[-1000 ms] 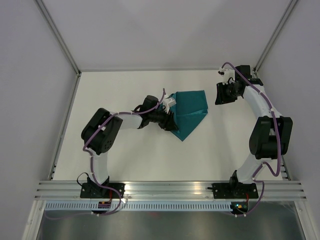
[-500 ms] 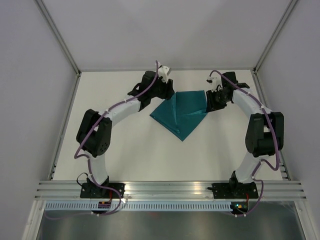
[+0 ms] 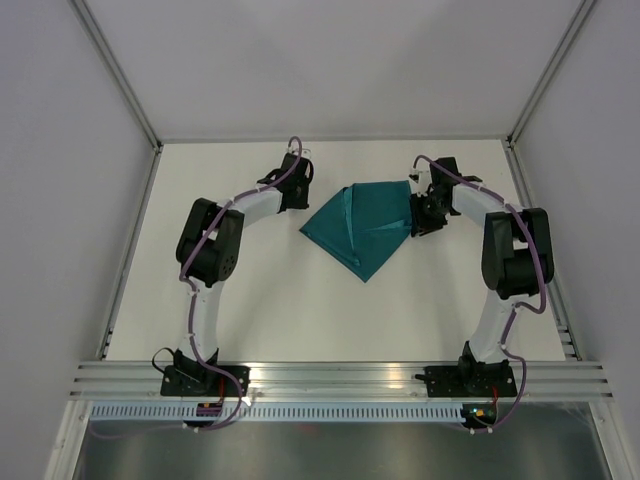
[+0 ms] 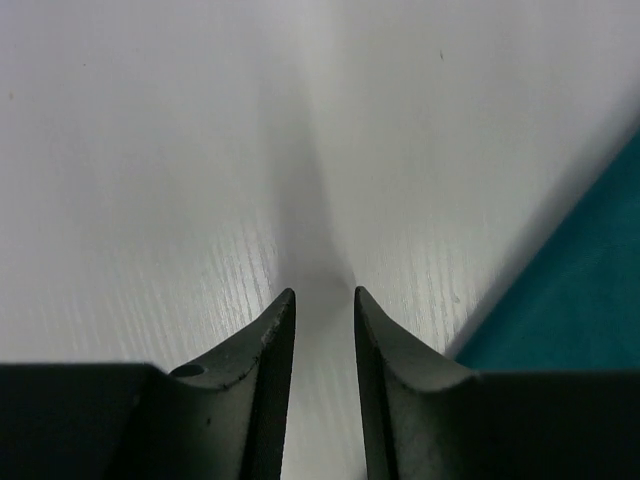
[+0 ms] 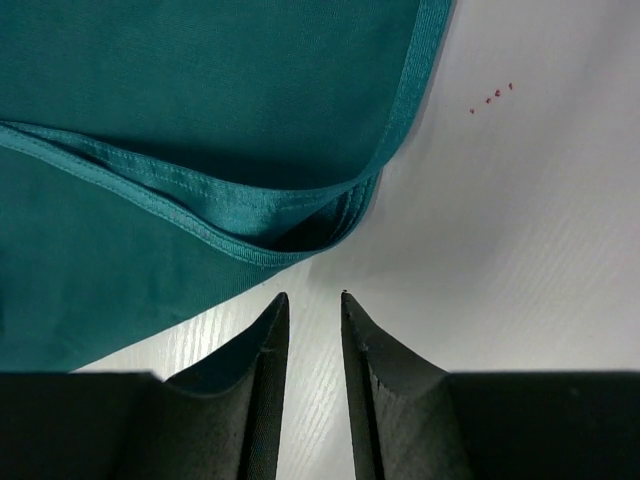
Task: Fold the napkin, place the utensils inside, and roll it up
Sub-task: Fold the napkin
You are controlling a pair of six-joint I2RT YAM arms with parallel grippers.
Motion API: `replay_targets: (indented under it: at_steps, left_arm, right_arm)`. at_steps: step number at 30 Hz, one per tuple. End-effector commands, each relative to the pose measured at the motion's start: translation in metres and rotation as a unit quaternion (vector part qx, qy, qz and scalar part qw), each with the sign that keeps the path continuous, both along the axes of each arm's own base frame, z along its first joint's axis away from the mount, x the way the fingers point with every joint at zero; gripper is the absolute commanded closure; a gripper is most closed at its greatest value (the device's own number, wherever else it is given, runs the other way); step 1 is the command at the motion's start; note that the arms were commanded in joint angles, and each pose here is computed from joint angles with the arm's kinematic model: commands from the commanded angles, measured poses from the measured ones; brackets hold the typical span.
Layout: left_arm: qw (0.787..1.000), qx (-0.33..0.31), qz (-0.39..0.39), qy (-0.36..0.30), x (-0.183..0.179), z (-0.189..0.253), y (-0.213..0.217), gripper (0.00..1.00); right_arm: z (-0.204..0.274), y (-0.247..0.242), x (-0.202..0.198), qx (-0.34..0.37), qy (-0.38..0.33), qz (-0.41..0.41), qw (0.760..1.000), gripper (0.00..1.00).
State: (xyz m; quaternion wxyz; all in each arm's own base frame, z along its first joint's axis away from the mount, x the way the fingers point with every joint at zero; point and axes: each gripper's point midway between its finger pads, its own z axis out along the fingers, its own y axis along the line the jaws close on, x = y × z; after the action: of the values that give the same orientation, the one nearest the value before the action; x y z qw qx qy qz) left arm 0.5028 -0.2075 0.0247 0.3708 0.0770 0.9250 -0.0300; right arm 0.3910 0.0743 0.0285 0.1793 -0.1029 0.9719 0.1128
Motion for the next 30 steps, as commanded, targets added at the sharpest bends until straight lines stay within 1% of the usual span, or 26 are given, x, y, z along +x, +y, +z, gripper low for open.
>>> replay_targets:
  at_steps: [1,8,9,10,11,13,14,15,20,24,25,27,30]
  left_arm:
    - [1.0,-0.023,0.016,0.006,0.001,0.008,-0.006,0.66]
    - [0.998,-0.05,0.015,0.027,-0.02,-0.004,-0.009,0.72]
    - [0.998,-0.051,0.017,0.035,-0.027,-0.01,-0.007,0.74]
    - [0.998,-0.062,0.018,0.026,-0.028,-0.005,-0.009,0.74]
    - [0.997,-0.062,0.019,0.034,-0.037,-0.012,-0.008,0.75]
    - [0.997,-0.072,0.024,0.033,-0.044,-0.01,-0.008,0.76]
    - [0.996,-0.079,0.022,0.027,-0.045,-0.009,-0.012,0.76]
    - [0.996,-0.079,0.024,0.037,-0.055,-0.017,-0.011,0.76]
    - [0.995,-0.091,0.01,0.04,-0.08,-0.023,-0.025,0.77]
    - [0.994,-0.097,0.013,0.045,-0.098,-0.027,-0.034,0.78]
    - [0.994,-0.095,0.012,0.052,-0.107,-0.031,-0.035,0.78]
    - [0.993,-0.108,0.016,0.04,-0.108,-0.024,-0.038,0.78]
    - [0.993,-0.106,0.02,0.038,-0.118,-0.022,-0.037,0.78]
  right_arm:
    - [-0.013,-0.003,0.006,-0.021,0.001,-0.018,1.0,0.67]
    - [-0.025,-0.005,0.023,-0.032,0.0,-0.023,0.999,0.67]
    - [-0.024,-0.005,0.026,-0.033,-0.002,-0.025,0.999,0.68]
    - [-0.029,-0.004,0.027,-0.034,0.003,-0.024,0.999,0.68]
    - [-0.028,-0.004,0.033,-0.035,-0.003,-0.024,0.999,0.68]
    - [-0.033,-0.002,0.037,-0.036,0.002,-0.022,0.999,0.67]
    - [-0.031,-0.002,0.044,-0.036,-0.004,-0.022,0.999,0.68]
    - [-0.033,-0.002,0.045,-0.038,-0.003,-0.022,0.999,0.68]
    - [-0.038,0.007,0.062,-0.042,-0.006,-0.011,0.999,0.68]
    - [-0.043,0.013,0.073,-0.053,-0.008,0.001,0.999,0.68]
    - [-0.038,0.017,0.079,-0.052,-0.017,0.005,0.998,0.68]
    - [-0.037,0.022,0.086,-0.056,-0.023,0.011,0.998,0.67]
    - [-0.035,0.027,0.093,-0.061,-0.029,0.017,0.998,0.67]
